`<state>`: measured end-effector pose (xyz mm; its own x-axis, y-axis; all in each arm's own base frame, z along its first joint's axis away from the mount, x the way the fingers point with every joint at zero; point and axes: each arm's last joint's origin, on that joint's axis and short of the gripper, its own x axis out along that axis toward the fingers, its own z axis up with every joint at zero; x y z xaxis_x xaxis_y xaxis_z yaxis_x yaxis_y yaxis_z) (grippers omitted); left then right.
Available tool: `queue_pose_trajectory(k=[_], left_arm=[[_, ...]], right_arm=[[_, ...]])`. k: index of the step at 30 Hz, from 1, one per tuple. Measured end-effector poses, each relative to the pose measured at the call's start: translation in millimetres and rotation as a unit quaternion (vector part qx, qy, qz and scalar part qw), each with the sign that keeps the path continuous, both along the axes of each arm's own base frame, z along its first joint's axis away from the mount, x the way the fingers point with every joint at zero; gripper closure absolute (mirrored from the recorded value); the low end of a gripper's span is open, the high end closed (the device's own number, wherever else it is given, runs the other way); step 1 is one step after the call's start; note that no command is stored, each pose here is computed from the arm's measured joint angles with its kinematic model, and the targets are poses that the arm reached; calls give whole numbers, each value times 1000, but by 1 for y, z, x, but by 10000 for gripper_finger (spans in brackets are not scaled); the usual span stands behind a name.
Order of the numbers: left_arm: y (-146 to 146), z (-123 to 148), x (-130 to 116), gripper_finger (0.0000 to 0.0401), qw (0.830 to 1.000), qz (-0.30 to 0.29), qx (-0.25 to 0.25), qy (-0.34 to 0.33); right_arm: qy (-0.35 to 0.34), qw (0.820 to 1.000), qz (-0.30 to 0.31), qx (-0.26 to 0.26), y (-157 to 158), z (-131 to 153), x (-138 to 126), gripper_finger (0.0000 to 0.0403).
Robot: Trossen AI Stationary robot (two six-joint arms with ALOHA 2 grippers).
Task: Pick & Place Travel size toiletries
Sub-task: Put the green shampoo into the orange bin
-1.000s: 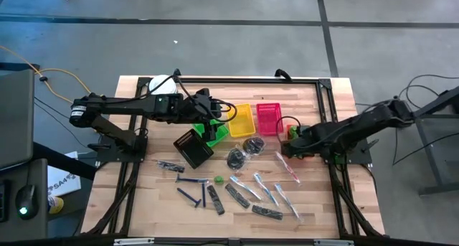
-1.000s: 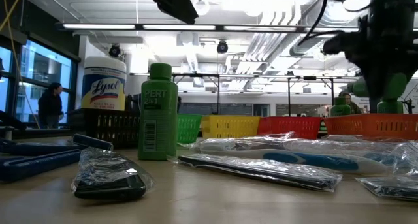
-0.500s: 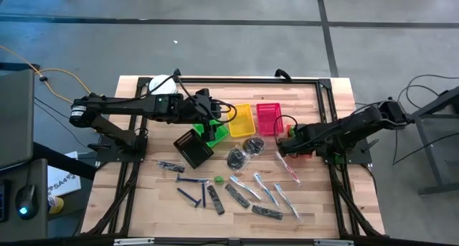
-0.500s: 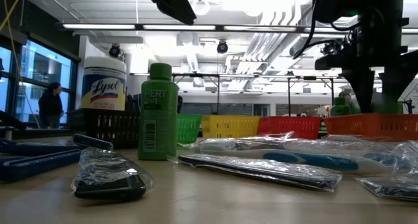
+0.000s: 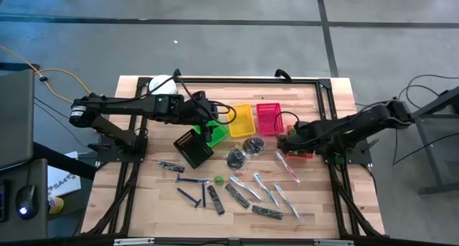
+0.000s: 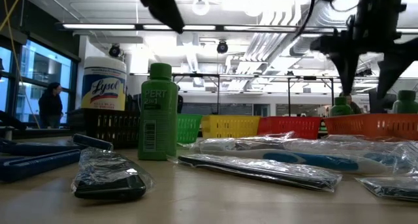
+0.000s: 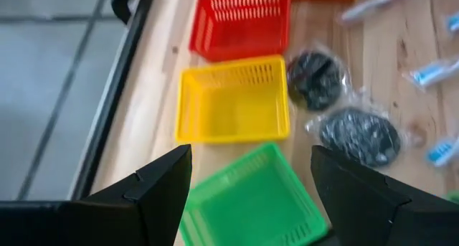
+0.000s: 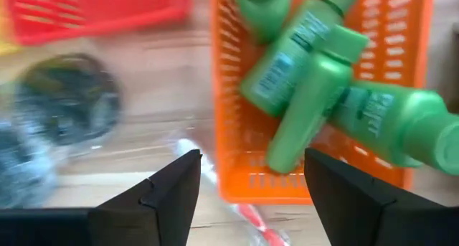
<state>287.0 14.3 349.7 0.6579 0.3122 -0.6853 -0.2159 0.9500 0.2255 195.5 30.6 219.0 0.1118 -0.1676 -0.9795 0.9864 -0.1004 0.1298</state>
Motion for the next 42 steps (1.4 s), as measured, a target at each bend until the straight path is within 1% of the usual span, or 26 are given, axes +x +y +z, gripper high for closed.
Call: queue_pose_trajectory(k=[2,4,8,12,16,20,25,28,31,36,39,42], left_arm=[[0,-3,-2,126,1000,8,-19,12],[-2,-5,-5,126,999,2,-48,26],[-6,-9,-8,126,992,-44,-104,54],[-9,-16,-9,126,984,-78,-147,65],[-11,-24,-9,126,978,-95,-168,75],[-17,-38,-8,126,968,-131,-197,85],[-38,-59,-9,126,961,-171,-194,95],[-54,-71,-7,126,958,-200,-187,82],[-68,-81,-6,126,960,-217,-168,60],[-86,-96,-8,126,965,-224,-131,36],[-96,-106,-2,126,968,-218,-119,25],[-106,-116,6,126,967,-223,-117,19]], right_arm=[[-24,1000,13,-17,1,10,0,164],[-43,998,40,-34,1,18,0,164],[-72,988,118,-65,0,27,5,164],[-79,975,190,-89,1,35,9,164],[-88,957,251,-116,1,41,14,164],[-91,939,304,-134,2,44,17,164],[-87,924,344,-143,2,45,18,164],[-86,917,361,-147,2,45,19,164],[-81,910,377,-152,2,45,19,164],[-75,901,398,-157,2,45,19,164],[-73,896,407,-160,2,45,19,164],[-72,893,414,-162,2,45,19,164]])
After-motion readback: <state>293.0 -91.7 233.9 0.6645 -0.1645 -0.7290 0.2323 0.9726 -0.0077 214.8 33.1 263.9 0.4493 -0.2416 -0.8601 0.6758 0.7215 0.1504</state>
